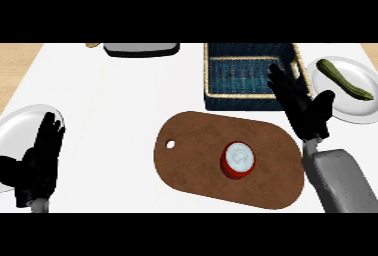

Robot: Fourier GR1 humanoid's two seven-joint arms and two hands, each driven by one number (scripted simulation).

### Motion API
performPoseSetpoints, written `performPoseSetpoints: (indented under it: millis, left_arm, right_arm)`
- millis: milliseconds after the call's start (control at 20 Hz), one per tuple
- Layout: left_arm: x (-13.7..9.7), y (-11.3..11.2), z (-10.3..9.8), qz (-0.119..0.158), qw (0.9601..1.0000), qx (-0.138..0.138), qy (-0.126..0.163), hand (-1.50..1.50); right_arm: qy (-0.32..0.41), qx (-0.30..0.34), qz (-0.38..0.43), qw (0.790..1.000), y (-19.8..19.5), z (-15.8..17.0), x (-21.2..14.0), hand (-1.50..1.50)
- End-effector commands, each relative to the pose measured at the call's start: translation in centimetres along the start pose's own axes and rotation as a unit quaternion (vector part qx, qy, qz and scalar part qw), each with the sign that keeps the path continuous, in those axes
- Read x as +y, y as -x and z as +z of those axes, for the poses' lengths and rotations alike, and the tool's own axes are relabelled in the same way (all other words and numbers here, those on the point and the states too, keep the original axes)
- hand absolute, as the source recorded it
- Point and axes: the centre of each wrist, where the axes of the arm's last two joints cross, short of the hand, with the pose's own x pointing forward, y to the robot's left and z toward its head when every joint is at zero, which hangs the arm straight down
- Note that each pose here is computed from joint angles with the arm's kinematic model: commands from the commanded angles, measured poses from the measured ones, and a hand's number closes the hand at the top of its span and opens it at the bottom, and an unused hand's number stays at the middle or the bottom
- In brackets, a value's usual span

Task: Pick the can from the cutting board and place it in the basket

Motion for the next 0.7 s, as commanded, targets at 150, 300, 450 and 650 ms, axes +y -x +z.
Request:
performPoseSetpoints:
  millis: [150, 300, 450, 650]
  left_arm:
    - [-2.8, -2.4, -0.3, 0.008, 0.9957, -0.083, 0.041, 0.0]
    - [-4.5, -2.2, 0.8, 0.04, 0.9914, -0.084, 0.093, 0.0]
    - [-4.6, -3.1, 0.4, 0.056, 0.9885, -0.088, 0.109, 0.0]
    - [-5.4, -3.3, 0.4, 0.059, 0.989, -0.092, 0.1, 0.0]
  right_arm:
    - [-0.052, -0.109, -0.022, 0.992, -4.5, 2.7, 0.5, 1.5]
    - [-0.205, -0.224, 0.071, 0.95, -7.4, 3.5, 3.6, 1.5]
    - [-0.196, -0.226, 0.072, 0.951, -7.4, 6.7, 10.4, -1.5]
    - [-0.048, -0.172, 0.071, 0.981, -6.0, 10.3, 13.5, -1.5]
